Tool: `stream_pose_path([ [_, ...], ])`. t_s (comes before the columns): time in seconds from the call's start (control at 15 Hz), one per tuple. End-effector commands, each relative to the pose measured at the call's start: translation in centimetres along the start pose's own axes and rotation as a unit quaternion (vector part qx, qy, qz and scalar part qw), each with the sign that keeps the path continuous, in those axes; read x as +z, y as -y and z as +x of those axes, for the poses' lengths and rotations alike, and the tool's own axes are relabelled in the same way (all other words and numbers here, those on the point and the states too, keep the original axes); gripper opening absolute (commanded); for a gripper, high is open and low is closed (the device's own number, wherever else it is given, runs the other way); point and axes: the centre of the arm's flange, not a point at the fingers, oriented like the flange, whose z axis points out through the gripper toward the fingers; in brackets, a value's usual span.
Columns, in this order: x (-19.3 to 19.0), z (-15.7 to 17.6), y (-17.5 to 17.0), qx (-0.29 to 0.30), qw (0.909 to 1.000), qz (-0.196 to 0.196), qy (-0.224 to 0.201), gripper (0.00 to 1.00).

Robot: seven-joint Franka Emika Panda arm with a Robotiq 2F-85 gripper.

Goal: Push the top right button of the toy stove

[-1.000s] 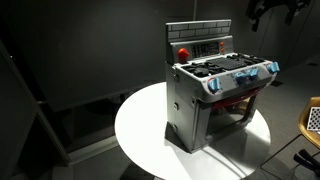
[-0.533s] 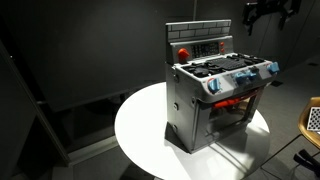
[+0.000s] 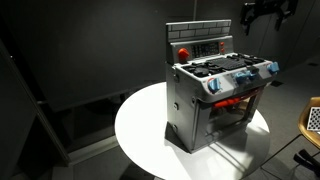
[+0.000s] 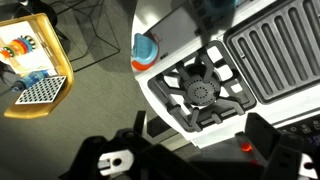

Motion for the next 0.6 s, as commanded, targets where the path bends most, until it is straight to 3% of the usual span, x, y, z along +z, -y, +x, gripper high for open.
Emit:
stream_pose_path([
  [0.0, 0.6, 1.6, 0.3, 0.024, 0.9993, 0.024, -0.014, 1.0],
  [0.53, 4.2, 4.7, 1.6, 0.05, 0.9979, 0.038, -0.014, 1.0],
])
